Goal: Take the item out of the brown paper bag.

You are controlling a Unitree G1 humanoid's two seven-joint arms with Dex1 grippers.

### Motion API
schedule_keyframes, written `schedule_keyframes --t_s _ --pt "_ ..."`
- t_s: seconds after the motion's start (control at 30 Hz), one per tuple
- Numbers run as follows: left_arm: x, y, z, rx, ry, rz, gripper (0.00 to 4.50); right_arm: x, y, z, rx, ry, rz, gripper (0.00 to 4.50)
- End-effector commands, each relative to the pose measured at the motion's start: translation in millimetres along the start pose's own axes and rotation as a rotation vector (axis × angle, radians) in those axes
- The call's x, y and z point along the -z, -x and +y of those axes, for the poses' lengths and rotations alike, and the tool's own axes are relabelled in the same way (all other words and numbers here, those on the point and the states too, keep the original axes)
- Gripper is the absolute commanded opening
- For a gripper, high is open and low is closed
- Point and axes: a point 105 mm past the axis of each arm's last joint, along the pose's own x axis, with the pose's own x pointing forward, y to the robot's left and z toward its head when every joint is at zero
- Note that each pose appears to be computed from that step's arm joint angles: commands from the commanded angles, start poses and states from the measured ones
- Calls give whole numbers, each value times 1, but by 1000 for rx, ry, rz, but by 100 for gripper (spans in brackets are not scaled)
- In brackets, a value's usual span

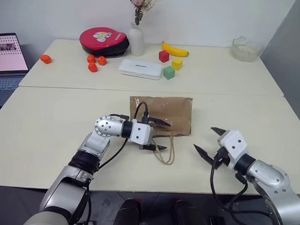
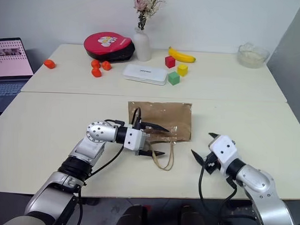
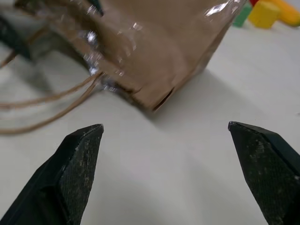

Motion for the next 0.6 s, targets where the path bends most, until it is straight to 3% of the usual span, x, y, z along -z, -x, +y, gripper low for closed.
schedule_keyframes --t_s 0.03,0.27,0.3,0.47,0.6 --pt "-12 3 3 6 72 -52 258 8 1 11 -86 91 0 450" --pt "-28 5 18 -31 399 -130 19 16 4 36 -284 193 -35 450" --pt "-30 5 22 -42 441 -141 1 13 5 42 -327 188 -54 450" --pt "-32 7 30 -67 535 -149 1 -1 0 61 -471 58 -117 450" --pt "-28 9 29 -56 539 -130 1 -24 -22 71 -558 -37 -189 450"
